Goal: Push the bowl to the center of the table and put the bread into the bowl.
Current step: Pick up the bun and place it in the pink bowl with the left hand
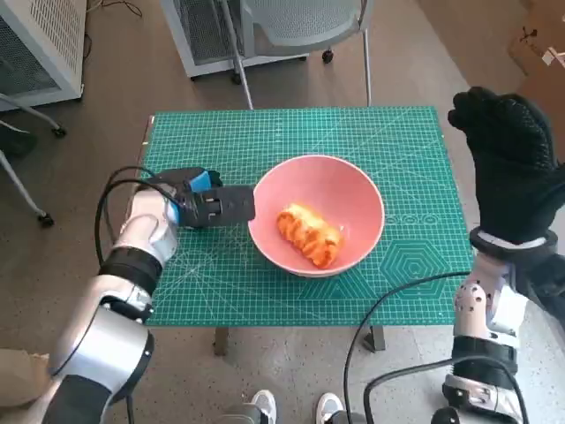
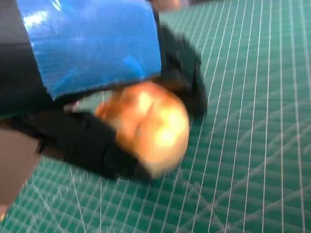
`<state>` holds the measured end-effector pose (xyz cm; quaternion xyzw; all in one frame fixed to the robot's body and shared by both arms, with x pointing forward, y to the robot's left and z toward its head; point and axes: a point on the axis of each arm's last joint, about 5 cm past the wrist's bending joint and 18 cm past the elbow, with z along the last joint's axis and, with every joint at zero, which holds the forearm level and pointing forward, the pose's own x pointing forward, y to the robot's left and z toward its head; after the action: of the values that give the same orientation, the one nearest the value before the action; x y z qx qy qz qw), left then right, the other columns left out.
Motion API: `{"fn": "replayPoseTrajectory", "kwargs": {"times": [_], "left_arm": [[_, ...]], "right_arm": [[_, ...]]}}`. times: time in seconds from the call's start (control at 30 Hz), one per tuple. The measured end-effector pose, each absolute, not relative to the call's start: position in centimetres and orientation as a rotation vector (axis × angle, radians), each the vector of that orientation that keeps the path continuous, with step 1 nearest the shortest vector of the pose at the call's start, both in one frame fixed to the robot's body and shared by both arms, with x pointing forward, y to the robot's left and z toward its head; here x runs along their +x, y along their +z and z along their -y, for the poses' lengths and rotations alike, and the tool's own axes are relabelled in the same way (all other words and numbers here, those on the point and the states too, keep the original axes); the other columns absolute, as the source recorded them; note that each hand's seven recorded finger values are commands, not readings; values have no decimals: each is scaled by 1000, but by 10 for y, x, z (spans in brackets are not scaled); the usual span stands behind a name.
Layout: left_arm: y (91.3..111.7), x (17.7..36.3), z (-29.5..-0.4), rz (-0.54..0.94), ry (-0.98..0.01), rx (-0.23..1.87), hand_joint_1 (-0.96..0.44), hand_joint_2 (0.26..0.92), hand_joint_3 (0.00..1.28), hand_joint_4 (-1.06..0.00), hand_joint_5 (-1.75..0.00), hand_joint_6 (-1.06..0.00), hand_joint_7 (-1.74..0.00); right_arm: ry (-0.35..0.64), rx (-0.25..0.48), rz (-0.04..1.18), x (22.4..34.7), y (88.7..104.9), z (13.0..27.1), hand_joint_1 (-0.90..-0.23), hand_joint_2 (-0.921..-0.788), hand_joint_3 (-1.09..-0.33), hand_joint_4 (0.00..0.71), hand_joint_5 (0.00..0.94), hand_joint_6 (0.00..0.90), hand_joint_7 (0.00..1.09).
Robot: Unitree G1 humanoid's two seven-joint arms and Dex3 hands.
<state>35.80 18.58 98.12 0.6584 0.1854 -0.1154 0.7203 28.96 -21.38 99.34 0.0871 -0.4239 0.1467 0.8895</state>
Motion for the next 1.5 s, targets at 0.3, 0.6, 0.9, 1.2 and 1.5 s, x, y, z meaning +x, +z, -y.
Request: {"fn": "replayPoseTrajectory", "kwargs": {"times": [0.3, 0.6, 0.9, 1.2, 1.5], "left_arm": [[1027, 357, -174, -91, -180, 1393, 2, 919, 56, -690, -1276, -679, -998], [1053, 338, -151, 187, -179, 1335, 3, 919, 29, -732, -1131, -676, -1101], [1068, 307, -113, 468, -285, 1280, 1, 920, 36, -749, -1059, -637, -1197], [1061, 294, -71, 606, -495, 1251, 2, 920, 48, -747, -1071, -615, -1211], [1036, 310, -72, 485, -569, 1267, -24, 874, 125, -475, -917, -396, -1027]], "right_arm": [[309, 182, 883, 290, 994, 213, -636, -921, -713, 273, 2, 370, 2], [312, 182, 885, 290, 995, 212, -637, -921, -713, 276, 2, 371, 3], [320, 186, 878, 291, 995, 211, -636, -921, -716, 276, 1, 372, 3], [339, 193, 872, 289, 994, 207, -638, -921, -721, 275, 1, 371, 2], [323, 190, 860, 285, 990, 212, -644, -921, -717, 274, 0, 371, 2]]}}
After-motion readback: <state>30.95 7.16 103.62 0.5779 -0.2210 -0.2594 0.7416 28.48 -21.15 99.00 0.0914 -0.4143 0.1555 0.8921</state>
